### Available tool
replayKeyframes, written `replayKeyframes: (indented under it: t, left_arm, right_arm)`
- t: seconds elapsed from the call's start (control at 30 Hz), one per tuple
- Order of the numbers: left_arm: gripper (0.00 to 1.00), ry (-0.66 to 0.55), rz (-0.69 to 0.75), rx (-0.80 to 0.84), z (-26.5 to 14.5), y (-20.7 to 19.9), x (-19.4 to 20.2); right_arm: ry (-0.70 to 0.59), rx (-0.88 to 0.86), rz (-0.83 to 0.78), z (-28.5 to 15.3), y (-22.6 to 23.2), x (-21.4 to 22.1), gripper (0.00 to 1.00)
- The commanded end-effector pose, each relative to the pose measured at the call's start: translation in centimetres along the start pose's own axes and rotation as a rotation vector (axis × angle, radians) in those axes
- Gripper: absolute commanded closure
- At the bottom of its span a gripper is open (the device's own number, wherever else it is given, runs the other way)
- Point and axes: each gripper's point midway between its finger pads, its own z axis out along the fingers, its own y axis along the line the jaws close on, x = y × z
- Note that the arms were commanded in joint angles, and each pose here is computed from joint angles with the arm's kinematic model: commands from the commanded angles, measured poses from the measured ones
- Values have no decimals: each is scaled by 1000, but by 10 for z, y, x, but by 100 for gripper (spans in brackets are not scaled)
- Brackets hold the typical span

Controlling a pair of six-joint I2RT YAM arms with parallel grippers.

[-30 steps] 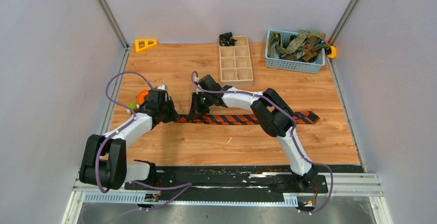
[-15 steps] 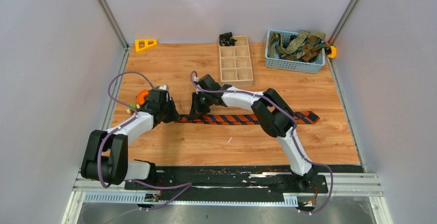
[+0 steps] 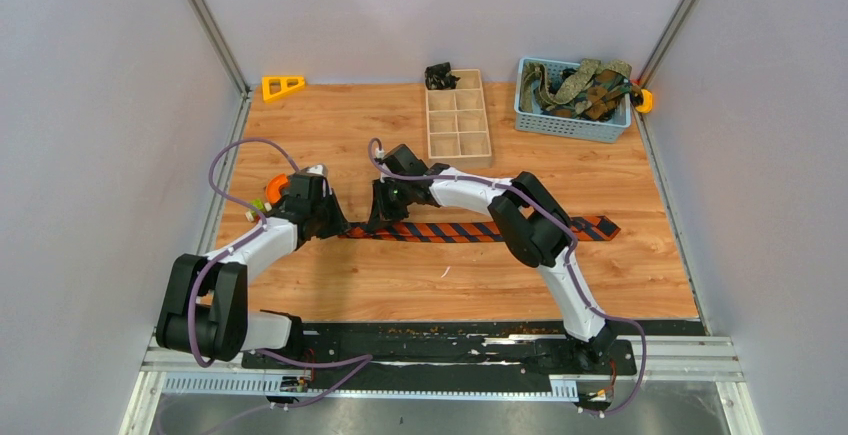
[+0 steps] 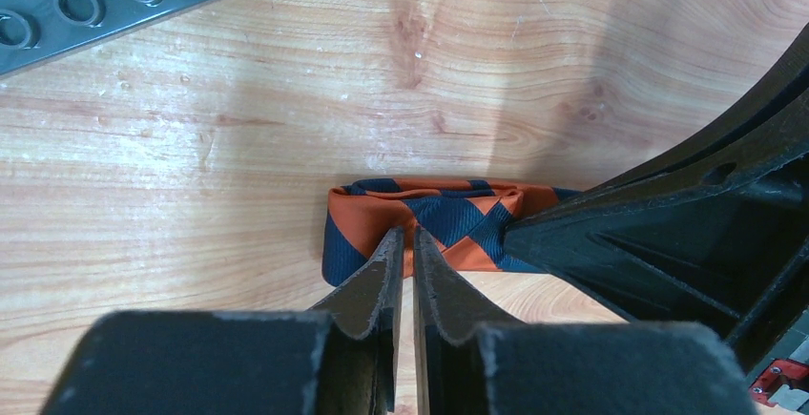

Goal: Roll the ties
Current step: Roll the tie at the center of the board.

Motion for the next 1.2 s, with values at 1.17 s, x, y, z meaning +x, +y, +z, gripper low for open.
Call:
replayKeyframes:
  t: [1.17]
  left_arm:
    - [100,-33,12,17,9,-2,-6]
  right_arm:
    - [-37,-125,-182,-13,67,-27,96]
